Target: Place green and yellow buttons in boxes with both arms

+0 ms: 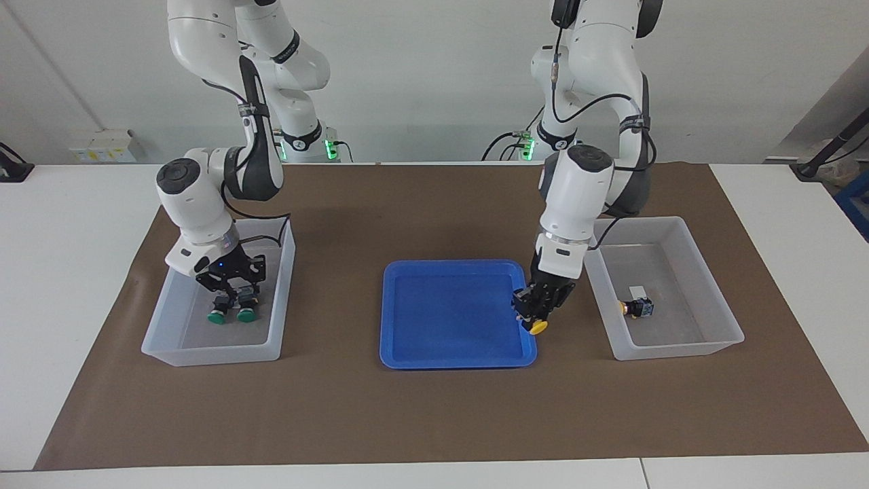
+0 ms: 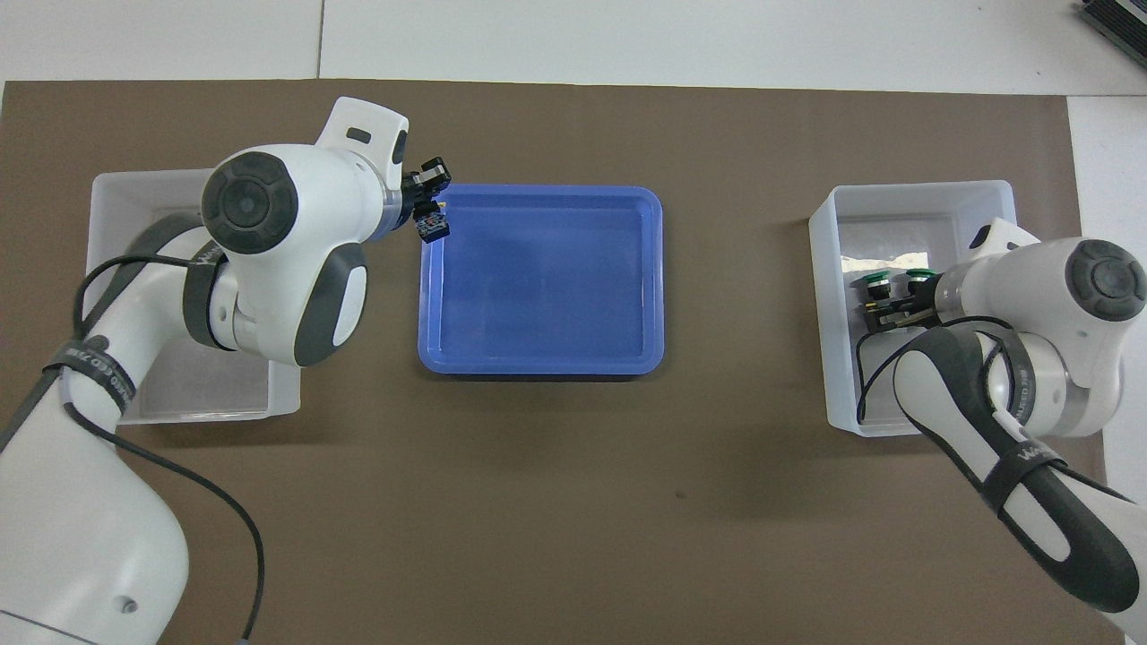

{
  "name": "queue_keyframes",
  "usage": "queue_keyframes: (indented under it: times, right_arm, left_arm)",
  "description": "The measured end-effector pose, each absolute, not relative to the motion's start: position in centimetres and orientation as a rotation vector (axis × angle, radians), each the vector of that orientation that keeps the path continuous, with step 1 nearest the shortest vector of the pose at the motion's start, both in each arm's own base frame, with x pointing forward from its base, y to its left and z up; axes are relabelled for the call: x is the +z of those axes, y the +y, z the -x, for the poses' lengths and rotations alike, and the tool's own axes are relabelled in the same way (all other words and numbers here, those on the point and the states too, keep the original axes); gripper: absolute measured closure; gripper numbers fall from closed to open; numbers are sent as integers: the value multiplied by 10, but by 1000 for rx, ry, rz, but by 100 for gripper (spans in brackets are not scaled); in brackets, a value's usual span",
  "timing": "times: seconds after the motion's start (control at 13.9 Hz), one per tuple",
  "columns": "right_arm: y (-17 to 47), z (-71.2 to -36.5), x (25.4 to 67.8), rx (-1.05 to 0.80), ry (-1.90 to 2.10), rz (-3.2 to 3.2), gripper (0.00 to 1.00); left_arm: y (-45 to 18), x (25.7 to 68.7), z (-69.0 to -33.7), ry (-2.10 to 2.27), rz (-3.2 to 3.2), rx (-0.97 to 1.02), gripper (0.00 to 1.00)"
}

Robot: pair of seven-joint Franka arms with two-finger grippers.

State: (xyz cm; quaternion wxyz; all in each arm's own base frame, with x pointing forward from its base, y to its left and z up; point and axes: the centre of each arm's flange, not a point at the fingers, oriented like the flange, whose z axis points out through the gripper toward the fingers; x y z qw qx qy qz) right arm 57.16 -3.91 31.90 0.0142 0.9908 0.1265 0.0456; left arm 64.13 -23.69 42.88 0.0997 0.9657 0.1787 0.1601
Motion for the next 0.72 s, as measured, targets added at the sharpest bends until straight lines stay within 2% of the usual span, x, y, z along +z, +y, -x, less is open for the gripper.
queue_keyframes:
  times: [0.14,0.29,0.36,0.5,0.72]
  right_arm:
    - [-39,-572,319,142,394,-3085,13]
    - [-39,-574,324,158,393,-3082,9]
    - [-40,-578,332,174,380,-3082,0]
    - [-42,-585,363,172,298,-3092,0]
    - [-40,-592,443,169,112,-3103,0]
  left_arm:
    - [-212,458,-642,483,-2916,410,68]
    - [-188,480,-639,440,-2962,359,68]
    - [-178,485,-636,428,-2985,324,68]
    - [-155,487,-634,389,-3043,277,68]
    - [-100,502,-639,275,-3122,320,68]
